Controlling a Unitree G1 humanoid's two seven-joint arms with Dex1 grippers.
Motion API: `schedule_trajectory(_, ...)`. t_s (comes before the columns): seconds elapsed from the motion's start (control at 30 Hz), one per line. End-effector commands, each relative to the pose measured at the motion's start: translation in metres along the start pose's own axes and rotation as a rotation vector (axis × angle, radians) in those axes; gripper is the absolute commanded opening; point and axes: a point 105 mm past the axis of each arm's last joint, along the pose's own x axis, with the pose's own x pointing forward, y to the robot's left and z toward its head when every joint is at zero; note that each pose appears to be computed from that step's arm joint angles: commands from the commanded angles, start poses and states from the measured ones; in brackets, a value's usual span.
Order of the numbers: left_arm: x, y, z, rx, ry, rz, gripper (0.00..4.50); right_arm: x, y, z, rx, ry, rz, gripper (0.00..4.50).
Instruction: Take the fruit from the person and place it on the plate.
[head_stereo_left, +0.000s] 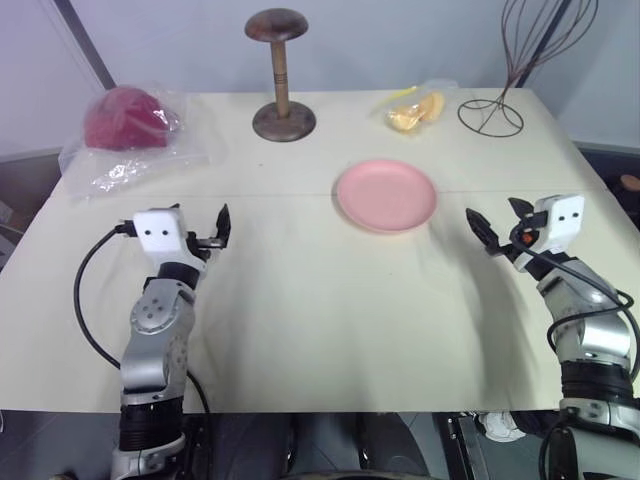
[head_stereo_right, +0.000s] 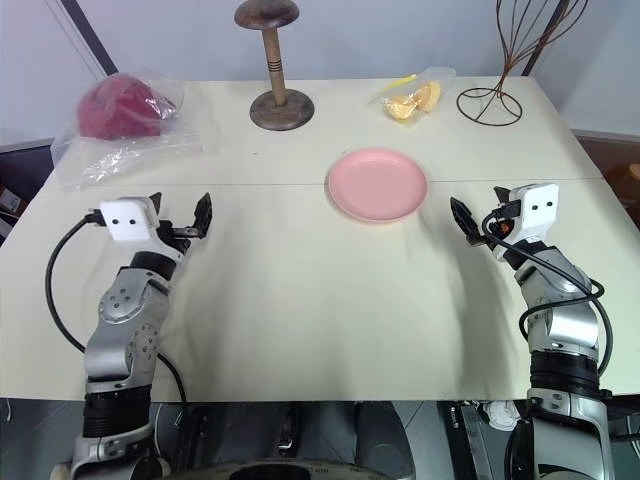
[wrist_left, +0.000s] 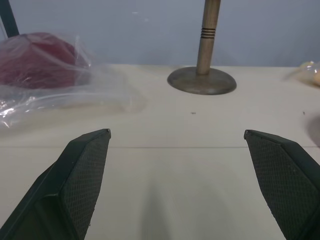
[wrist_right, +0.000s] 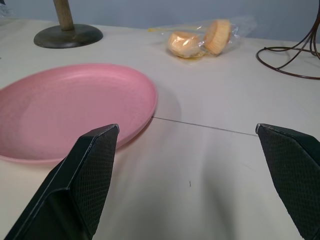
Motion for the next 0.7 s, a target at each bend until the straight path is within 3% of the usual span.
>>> schedule_trajectory(0.03,0.002,-0.004,0.014,-0.021,-0.058,-0.018,4.47,0.001,-0.004,0.010,-0.009,-0.046,-0.014,4.50)
schedule_trajectory(0.7,-0.001,-0.002,0.006,-0.004,-0.054,-0.014,4.47,-0.001,-0.011,0.006,-0.007,-0.050,-0.050,4.50)
